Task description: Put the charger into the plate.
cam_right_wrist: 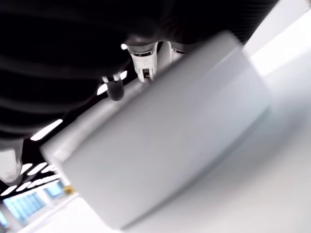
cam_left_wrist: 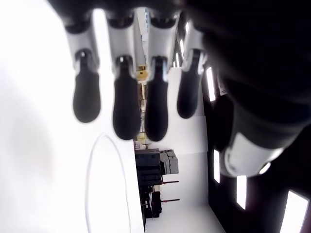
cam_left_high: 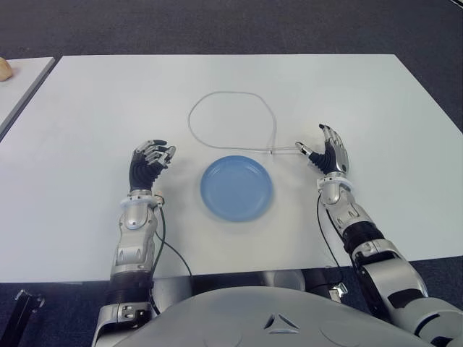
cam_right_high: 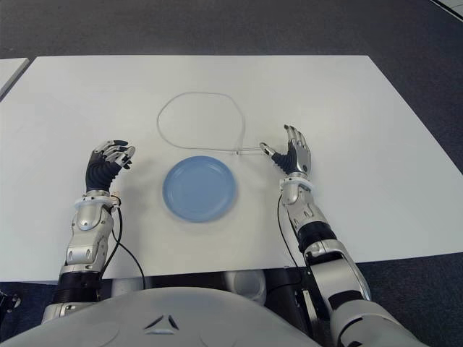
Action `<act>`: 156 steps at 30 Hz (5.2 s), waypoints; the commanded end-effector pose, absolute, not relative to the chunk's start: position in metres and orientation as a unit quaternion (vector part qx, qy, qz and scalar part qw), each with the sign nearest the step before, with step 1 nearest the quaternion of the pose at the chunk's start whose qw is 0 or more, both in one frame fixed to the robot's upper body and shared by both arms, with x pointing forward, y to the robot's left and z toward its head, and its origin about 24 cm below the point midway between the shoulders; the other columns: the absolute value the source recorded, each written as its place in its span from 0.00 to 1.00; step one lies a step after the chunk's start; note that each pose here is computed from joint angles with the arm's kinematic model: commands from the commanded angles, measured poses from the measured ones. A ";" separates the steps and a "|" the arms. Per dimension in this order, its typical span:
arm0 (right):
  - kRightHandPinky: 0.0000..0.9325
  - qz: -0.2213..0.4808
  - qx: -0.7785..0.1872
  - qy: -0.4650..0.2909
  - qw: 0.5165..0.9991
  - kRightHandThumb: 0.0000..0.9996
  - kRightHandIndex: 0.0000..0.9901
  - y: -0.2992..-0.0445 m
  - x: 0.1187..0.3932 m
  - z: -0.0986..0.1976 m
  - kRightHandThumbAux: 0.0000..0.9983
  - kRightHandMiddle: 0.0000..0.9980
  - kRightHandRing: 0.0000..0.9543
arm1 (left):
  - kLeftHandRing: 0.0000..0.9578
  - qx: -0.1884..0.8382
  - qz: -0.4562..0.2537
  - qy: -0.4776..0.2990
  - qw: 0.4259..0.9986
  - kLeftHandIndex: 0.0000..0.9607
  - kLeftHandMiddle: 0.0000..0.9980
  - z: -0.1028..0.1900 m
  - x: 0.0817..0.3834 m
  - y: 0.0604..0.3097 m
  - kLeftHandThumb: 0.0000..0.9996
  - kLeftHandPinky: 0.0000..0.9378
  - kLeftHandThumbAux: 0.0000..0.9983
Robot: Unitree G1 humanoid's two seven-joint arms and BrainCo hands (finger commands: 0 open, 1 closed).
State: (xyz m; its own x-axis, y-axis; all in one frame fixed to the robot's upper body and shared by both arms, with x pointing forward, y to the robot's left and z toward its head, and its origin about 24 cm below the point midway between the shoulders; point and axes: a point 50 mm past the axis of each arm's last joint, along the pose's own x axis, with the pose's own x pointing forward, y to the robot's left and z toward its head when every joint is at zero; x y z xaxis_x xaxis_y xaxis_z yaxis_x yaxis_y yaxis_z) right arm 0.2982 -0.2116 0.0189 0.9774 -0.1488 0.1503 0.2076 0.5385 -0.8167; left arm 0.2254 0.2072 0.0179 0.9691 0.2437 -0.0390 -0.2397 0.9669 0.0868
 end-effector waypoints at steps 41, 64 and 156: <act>0.00 -0.224 -0.434 0.194 0.851 0.42 0.00 -0.148 0.216 0.036 0.15 0.00 0.00 | 0.65 0.049 0.124 0.030 0.991 0.41 0.51 0.014 0.227 0.208 0.83 0.64 0.68; 0.00 -0.304 -0.368 0.312 0.822 0.32 0.00 -0.172 0.247 -0.025 0.18 0.00 0.00 | 0.62 0.032 0.115 0.030 0.992 0.42 0.49 0.010 0.227 0.210 0.83 0.62 0.68; 0.00 -0.197 -0.441 0.196 0.854 0.50 0.00 -0.144 0.236 -0.001 0.15 0.00 0.00 | 0.65 0.035 0.129 0.019 0.991 0.42 0.50 0.009 0.226 0.216 0.83 0.64 0.68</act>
